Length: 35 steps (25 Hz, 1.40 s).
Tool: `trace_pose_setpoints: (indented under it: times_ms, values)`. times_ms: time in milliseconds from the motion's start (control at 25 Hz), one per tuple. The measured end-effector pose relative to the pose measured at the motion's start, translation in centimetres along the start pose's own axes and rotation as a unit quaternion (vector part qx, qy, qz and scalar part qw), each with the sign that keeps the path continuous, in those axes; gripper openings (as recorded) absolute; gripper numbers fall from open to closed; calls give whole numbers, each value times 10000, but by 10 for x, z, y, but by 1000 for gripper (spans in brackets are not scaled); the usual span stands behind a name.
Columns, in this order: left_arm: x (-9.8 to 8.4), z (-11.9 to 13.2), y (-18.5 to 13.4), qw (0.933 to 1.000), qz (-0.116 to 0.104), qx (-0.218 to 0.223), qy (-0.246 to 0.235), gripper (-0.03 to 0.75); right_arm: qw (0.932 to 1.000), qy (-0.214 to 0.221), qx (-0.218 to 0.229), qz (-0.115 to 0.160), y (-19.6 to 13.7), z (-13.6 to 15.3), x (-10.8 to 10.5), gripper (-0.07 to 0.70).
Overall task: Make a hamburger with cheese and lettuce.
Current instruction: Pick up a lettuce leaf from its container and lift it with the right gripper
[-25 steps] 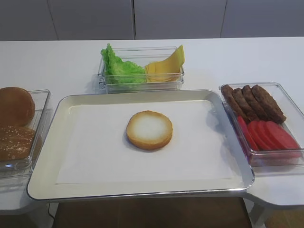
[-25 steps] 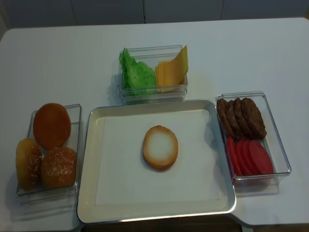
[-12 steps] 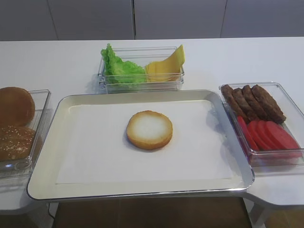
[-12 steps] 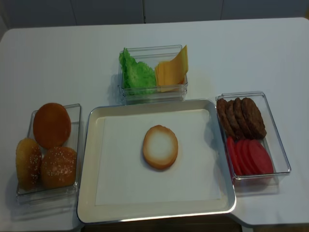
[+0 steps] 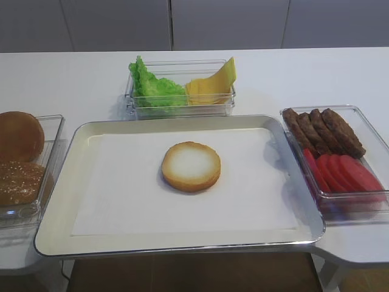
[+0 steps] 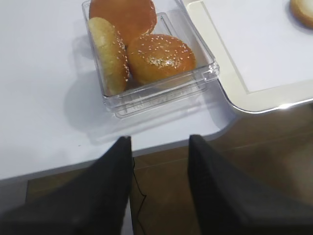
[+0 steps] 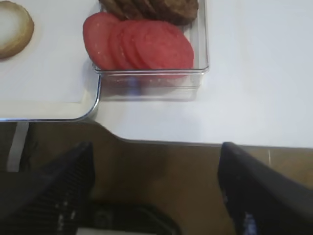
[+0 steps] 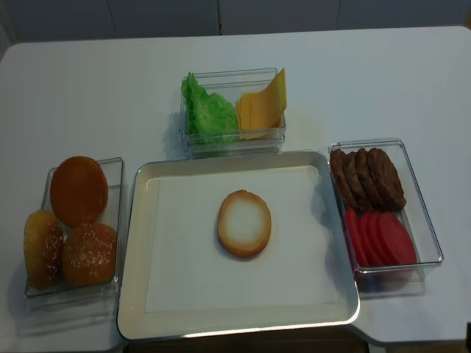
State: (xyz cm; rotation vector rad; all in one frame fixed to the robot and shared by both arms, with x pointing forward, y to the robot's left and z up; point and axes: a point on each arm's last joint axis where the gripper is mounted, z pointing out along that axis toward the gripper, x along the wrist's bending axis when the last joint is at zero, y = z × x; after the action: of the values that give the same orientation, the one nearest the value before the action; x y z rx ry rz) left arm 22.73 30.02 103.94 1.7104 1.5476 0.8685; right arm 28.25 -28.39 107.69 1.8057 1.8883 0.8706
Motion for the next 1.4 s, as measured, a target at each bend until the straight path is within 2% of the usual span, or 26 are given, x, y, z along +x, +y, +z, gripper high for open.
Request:
trace_pose_setpoints:
  times_ms: [160,360,520,760,880,1080,1280,1400]
  values:
    - [0,0,0,10000,0,0,0,288,9959,11,819,386,39,20,1,573]
    - [0,0,0,10000,0,0,0,288,9870,1,1518,527,94,44,1,546]
    - [0,0,0,10000,0,0,0,288,9872,49,1482,582,142,54,3,533]
    - [0,0,0,10000,0,0,0,288,9843,361,1564,729,190,82,11,530]
    - [0,0,0,10000,0,0,0,288,9830,546,1692,455,205,99,32,530]
    - [0,0,0,10000,0,0,0,288,9787,737,1910,-116,229,137,85,530]
    - [0,0,0,10000,0,0,0,288,9771,973,1851,-381,254,173,127,529]
    - [0,0,0,10000,0,0,0,288,9772,1154,1736,-406,270,190,144,529]
